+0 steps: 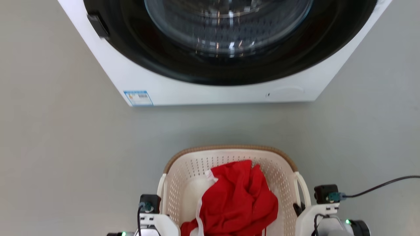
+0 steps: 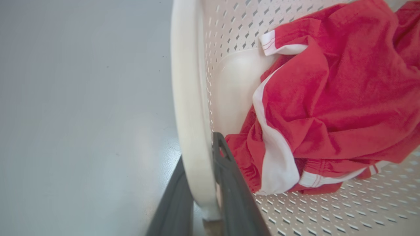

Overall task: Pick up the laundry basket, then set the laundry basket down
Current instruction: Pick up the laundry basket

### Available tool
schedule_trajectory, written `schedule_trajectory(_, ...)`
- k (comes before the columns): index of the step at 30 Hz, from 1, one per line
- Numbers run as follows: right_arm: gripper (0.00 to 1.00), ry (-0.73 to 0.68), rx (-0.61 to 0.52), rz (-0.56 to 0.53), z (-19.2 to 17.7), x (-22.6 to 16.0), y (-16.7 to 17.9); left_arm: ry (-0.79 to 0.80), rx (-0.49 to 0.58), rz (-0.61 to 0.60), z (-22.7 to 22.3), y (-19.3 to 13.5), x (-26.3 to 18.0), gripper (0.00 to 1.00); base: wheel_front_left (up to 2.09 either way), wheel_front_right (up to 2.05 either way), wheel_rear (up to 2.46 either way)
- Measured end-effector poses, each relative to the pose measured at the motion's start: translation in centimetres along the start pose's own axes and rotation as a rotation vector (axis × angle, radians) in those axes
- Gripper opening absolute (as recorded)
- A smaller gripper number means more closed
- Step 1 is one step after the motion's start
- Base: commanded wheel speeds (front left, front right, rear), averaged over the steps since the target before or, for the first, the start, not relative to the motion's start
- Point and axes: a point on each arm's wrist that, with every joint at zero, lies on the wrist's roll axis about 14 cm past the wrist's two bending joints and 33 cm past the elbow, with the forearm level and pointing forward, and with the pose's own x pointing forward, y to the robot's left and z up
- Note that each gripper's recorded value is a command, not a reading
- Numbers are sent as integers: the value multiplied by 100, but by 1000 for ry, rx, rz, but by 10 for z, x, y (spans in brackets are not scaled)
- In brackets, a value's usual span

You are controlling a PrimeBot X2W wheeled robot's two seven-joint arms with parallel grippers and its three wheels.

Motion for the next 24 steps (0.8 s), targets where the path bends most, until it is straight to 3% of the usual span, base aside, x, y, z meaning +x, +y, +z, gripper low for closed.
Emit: schedule_trajectory(24, 0, -84, 8, 31, -16, -58, 21, -87, 29, -2, -14, -4, -52, 0, 0, 0, 0)
